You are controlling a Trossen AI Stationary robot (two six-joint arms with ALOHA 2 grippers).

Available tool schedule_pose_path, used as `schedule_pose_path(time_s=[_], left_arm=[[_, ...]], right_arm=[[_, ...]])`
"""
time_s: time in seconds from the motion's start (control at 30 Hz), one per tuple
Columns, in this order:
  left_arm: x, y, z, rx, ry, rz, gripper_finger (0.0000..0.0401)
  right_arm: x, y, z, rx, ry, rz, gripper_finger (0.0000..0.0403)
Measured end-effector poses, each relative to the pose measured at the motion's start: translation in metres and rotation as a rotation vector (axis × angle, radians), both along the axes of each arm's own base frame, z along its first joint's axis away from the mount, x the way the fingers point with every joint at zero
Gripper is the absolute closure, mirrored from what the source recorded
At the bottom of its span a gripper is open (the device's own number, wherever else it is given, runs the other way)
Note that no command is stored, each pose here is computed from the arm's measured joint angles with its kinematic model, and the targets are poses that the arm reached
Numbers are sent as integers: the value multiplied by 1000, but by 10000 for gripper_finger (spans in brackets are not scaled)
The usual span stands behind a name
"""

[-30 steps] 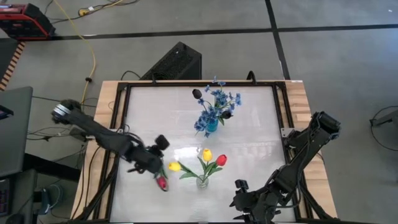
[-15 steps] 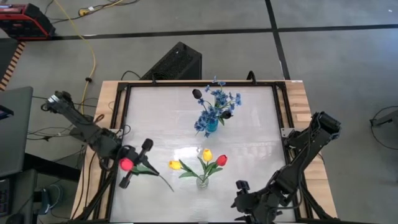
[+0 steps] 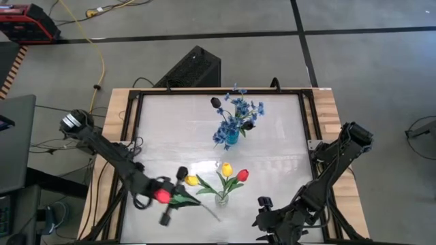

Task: Sort flowers into vase by color
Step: Put the red flower into the transparent vase

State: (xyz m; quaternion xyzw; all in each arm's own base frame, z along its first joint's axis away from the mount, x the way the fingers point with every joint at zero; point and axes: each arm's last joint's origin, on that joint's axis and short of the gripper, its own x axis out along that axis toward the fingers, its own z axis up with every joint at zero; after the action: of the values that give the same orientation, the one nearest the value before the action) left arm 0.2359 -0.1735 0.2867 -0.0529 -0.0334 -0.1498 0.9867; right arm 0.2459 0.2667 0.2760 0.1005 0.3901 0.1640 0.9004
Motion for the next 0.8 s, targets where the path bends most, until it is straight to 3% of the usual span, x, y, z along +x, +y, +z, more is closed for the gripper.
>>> schedule_pose_path(time_s=[0.3,0.57,0.8], left_arm=[[33,-31,29,279,248,286,401],[52,-48,34,412,318,298,401],[51,-49,47,432,316,298,401]], right_arm=[[0,0,0,2,-1,-1,159],[0,0,0,-18,-8,16,159],[-2,1,0,-19,-7,24,159]])
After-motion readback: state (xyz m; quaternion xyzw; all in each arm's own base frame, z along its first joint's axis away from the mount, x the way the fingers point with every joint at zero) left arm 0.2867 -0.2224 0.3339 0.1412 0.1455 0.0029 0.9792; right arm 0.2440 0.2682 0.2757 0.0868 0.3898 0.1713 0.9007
